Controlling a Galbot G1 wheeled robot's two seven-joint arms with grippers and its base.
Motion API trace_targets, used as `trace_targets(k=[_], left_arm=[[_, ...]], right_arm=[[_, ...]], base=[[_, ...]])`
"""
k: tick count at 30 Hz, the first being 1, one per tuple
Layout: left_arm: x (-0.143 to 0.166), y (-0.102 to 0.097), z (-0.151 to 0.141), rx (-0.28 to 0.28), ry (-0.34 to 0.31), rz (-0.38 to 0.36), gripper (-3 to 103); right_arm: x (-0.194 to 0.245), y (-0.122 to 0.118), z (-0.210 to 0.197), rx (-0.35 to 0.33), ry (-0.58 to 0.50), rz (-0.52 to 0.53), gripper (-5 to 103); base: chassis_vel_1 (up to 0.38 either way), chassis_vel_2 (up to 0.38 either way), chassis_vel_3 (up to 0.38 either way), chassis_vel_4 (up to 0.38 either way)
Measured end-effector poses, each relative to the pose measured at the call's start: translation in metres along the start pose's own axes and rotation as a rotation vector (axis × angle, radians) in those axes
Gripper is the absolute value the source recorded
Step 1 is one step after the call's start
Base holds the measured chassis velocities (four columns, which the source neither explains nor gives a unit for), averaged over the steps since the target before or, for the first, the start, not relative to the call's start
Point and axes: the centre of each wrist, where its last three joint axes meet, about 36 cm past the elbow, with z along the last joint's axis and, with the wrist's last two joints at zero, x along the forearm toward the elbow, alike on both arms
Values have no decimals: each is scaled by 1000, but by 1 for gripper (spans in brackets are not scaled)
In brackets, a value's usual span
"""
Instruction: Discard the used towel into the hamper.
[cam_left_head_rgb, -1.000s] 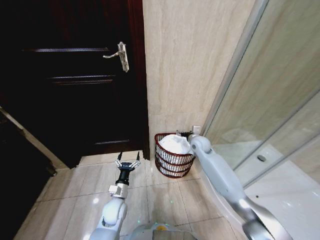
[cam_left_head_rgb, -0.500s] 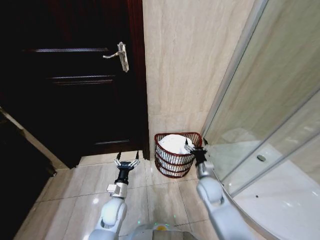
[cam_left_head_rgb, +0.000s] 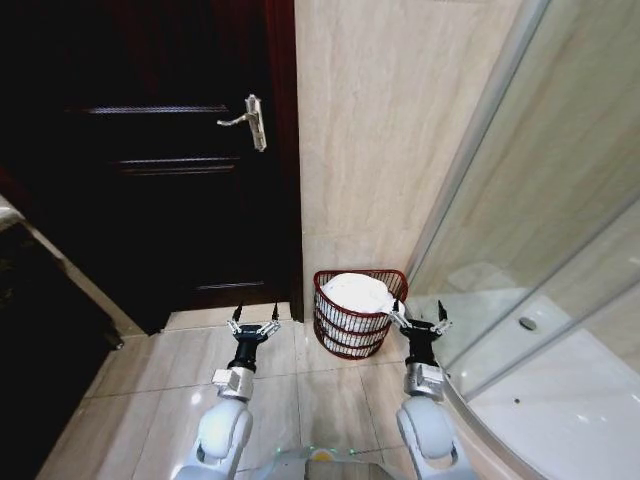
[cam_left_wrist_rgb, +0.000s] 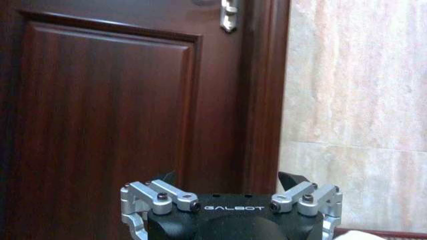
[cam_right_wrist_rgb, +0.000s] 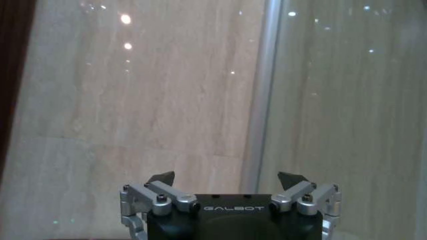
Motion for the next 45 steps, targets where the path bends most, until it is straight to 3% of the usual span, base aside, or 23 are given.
trace_targets(k=[11,22,45], left_arm=[[2,1,2,-17,-20,-6,100],[-2,-9,2,-11,-21,3,100],[-4,-8,2,-12,-37,3,100]], right_arm=[[-5,2,-1,-32,-12,28,100],[-9,-6,0,-29,-13,48,100],[-8,-2,1,6,10,40,100]], base=[[109,111,60,49],[28,32,13,7],[0,0,0,0]])
